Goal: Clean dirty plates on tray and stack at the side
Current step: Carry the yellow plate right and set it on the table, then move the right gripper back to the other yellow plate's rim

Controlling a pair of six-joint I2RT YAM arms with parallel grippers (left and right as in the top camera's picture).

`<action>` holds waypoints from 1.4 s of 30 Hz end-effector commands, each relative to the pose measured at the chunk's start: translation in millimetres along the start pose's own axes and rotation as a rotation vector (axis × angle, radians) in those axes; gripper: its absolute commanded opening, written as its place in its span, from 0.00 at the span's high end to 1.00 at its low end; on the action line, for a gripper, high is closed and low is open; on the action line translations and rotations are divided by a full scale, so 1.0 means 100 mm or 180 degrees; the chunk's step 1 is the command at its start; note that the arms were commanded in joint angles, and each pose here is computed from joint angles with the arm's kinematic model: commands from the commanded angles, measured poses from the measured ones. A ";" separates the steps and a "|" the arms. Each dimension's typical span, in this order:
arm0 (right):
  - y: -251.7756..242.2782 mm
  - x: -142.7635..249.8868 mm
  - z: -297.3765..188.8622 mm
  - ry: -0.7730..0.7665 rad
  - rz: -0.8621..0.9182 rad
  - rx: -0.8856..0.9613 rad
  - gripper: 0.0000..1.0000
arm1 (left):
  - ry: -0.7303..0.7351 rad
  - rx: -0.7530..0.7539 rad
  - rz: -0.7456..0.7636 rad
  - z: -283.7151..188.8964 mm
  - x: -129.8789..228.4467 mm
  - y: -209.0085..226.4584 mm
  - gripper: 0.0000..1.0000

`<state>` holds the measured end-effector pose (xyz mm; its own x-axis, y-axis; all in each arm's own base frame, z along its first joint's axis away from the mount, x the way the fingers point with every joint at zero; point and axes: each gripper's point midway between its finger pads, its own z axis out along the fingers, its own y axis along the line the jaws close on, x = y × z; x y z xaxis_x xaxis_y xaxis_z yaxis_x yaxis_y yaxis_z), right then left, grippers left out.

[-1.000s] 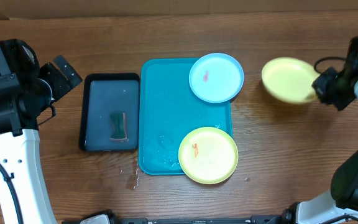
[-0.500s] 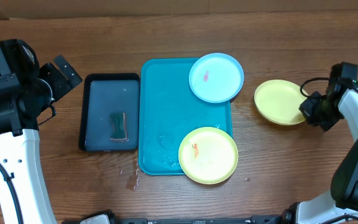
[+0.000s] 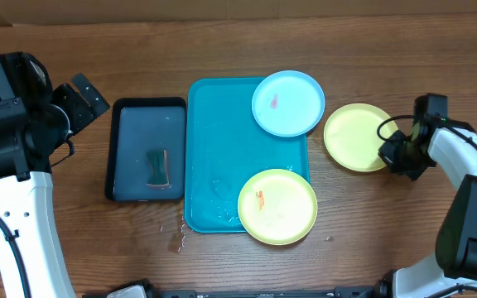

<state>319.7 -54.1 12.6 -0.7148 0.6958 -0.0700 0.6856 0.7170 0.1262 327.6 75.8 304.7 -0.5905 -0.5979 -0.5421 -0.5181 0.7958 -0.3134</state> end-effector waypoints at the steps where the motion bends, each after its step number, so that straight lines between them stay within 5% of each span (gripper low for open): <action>1: 0.08 0.04 -0.01 -0.0008 -0.0061 -0.0045 0.91 | 0.0005 0.0009 -0.0031 0.01 -0.01 -0.01 0.00; 12: 0.18 0.13 -0.01 0.0026 -0.0194 -0.0070 0.50 | 0.0005 0.0009 -0.0031 0.01 -0.01 -0.01 0.00; 19: 0.27 0.20 -0.28 0.0208 -0.0645 -0.0120 0.59 | 0.0005 0.0009 -0.0031 0.01 -0.01 -0.01 0.00; 26: 0.35 0.56 -0.80 0.0667 -0.0646 -0.0280 0.58 | 0.0005 0.0009 -0.0031 0.01 -0.01 -0.01 0.00; 42: 0.38 1.55 -0.55 0.1308 -0.1184 0.0076 0.54 | 0.0005 0.0009 -0.0031 0.01 -0.01 -0.01 0.00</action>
<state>235.1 68.6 63.8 -0.9053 0.3260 0.2724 0.3738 0.9159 0.1461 327.6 75.8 304.8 -0.5903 -0.5979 -0.5424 -0.5180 0.7959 -0.3135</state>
